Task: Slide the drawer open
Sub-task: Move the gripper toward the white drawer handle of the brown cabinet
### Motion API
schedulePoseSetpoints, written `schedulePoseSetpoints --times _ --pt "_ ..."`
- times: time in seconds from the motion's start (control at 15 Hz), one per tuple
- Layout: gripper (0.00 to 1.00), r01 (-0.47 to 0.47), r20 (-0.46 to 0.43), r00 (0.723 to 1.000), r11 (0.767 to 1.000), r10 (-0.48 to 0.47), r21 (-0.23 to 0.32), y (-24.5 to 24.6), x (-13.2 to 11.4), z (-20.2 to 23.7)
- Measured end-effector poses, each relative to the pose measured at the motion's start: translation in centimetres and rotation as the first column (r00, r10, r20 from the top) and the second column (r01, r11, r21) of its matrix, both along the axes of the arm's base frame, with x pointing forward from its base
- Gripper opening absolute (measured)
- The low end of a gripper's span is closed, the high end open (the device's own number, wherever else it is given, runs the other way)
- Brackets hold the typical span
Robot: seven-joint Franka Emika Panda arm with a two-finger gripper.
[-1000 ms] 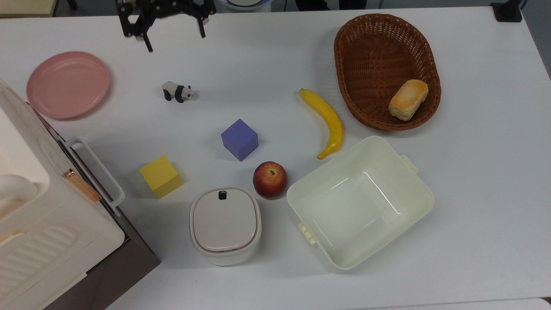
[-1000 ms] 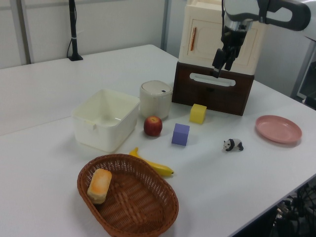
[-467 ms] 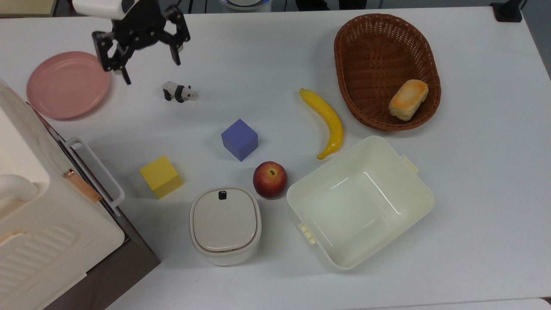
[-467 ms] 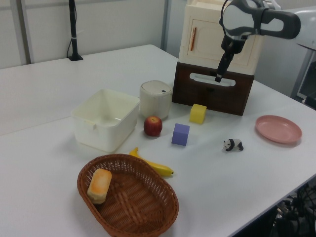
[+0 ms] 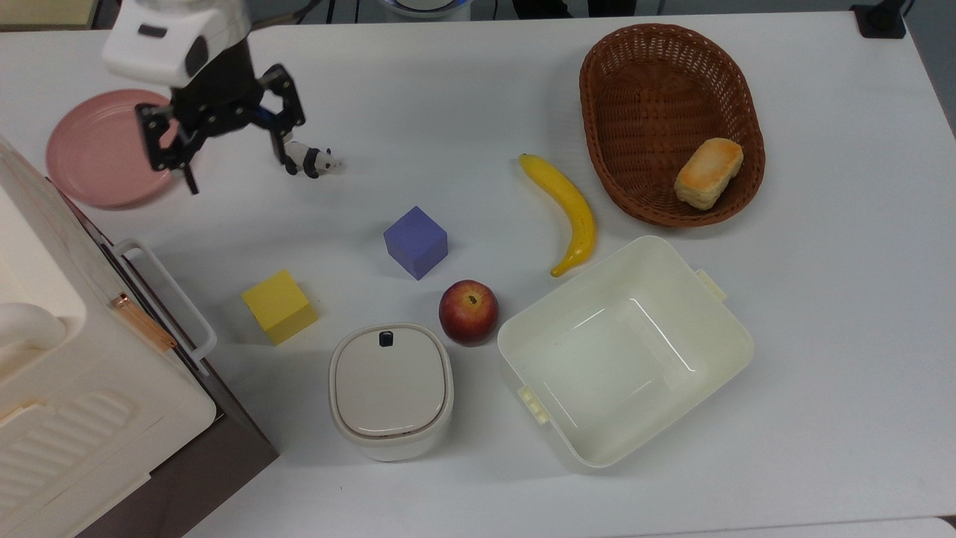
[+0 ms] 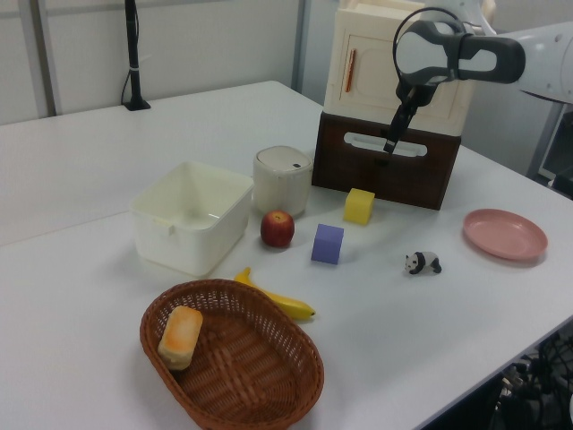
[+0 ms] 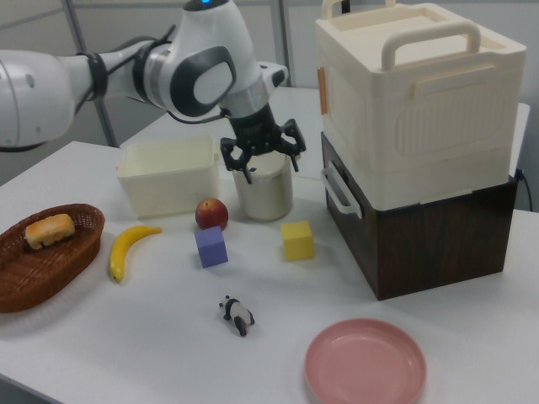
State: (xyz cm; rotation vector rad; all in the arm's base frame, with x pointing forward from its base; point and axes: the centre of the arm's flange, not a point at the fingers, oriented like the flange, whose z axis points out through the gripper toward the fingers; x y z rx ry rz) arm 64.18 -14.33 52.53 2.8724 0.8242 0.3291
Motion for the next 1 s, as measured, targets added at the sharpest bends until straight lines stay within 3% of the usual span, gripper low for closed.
schedulePoseSetpoints --times 0.33,1.0 --pt "1.0 0.017 0.047 0.999 1.0 -0.016 -0.015 -1.9 1.9 -2.1" --pt "1.0 0.025 0.059 0.998 0.999 -0.024 -0.022 -3.0 4.2 -3.5"
